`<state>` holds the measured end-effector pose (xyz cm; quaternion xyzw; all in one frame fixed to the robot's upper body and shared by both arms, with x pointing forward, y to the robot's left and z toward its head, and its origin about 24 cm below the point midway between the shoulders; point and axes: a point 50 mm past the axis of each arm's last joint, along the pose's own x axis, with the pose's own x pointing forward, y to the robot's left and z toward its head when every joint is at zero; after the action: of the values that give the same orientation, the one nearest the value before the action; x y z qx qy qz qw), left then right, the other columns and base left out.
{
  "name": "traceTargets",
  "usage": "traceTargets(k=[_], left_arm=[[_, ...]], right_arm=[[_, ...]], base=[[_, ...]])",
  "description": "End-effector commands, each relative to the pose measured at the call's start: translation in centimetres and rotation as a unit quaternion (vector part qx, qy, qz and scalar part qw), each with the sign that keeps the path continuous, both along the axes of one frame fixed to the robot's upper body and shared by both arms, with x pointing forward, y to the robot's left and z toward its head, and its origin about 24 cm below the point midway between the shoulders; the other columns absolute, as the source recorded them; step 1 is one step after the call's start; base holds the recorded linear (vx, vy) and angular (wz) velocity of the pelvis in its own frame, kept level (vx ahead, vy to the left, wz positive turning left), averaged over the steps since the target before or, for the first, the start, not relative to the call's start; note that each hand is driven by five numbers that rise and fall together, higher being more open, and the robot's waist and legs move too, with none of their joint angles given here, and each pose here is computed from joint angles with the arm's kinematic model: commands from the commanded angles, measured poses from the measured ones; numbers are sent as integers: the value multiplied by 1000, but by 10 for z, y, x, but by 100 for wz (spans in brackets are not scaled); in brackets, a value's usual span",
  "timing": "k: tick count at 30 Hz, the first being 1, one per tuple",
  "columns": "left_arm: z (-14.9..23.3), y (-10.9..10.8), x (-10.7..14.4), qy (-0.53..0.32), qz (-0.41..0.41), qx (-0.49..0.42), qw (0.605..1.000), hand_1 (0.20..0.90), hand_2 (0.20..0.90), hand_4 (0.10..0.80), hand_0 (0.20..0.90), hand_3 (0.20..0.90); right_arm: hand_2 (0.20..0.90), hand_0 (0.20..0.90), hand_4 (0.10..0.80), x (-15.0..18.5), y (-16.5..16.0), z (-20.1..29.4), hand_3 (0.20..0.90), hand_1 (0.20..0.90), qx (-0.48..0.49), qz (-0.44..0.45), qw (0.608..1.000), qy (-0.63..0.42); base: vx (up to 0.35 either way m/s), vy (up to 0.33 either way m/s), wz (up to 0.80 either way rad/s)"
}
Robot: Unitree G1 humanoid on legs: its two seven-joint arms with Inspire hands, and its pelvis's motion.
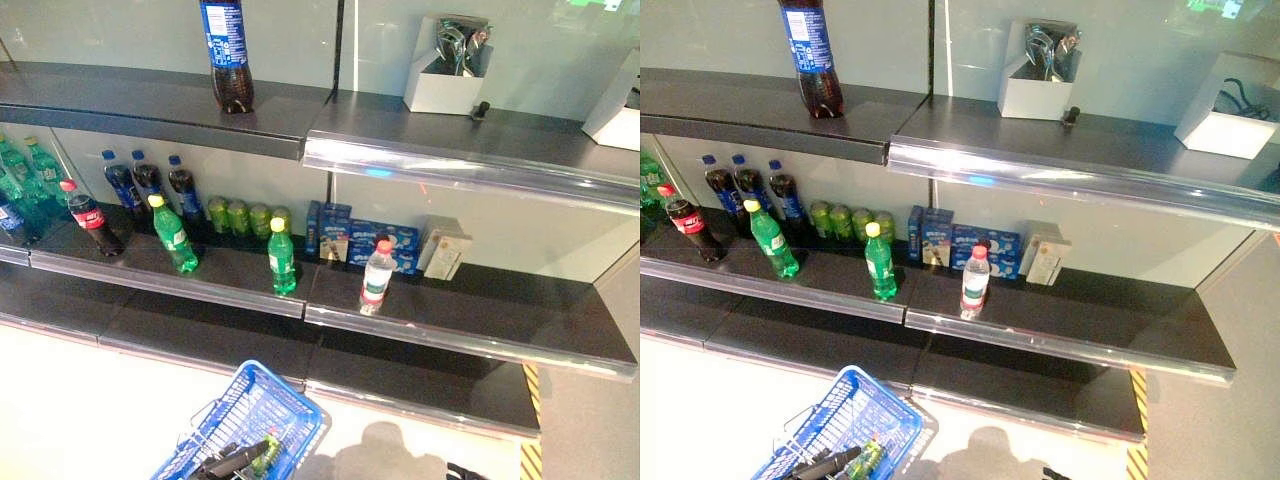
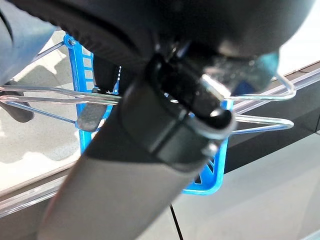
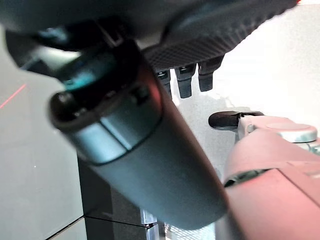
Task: Pick up the drink and place into the basket.
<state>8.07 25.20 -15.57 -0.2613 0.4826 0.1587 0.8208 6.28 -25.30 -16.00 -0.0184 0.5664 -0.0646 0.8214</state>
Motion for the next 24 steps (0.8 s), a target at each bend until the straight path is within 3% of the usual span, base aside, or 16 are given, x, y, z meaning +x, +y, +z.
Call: traceTargets(k=[1,3,5,7,11,14,17,24], left_arm=[[19,14,47,-102,-17,26,994,300,300,100,300,200],[20,10,53,-108,-18,21,994,300,300,100,300,200],[33,-5,93,-168,-22,12,985,300,300,100,300,200],[39,-9,109,-190,-15,10,982,300,300,100,300,200],[43,-8,114,-201,-3,8,980,300,300,100,300,200],[56,-4,133,-236,18,1,972,300,300,100,300,200],[63,0,143,-249,21,6,968,300,300,100,300,200],[79,4,161,-276,29,18,960,300,300,100,300,200]], right_arm=[[900,900,800,37,-22,14,900,900,-24,8,999,-43],[900,900,800,44,-22,16,900,900,-24,14,998,-49],[900,900,800,95,-20,33,900,900,-36,20,991,-126],[900,900,800,121,-18,45,900,900,-39,17,984,-173],[900,900,800,135,-18,54,900,900,-39,14,977,-207],[900,900,800,182,-13,94,900,900,-44,38,935,-349],[900,900,800,207,-6,123,900,900,-28,49,902,-429],[900,900,800,241,32,183,900,900,-12,120,822,-557]], base=[[-18,-1,6],[-106,7,9],[-513,5,-3],[-349,-12,3],[-116,8,8],[-230,13,-11],[-206,-12,8],[-131,-28,7]])
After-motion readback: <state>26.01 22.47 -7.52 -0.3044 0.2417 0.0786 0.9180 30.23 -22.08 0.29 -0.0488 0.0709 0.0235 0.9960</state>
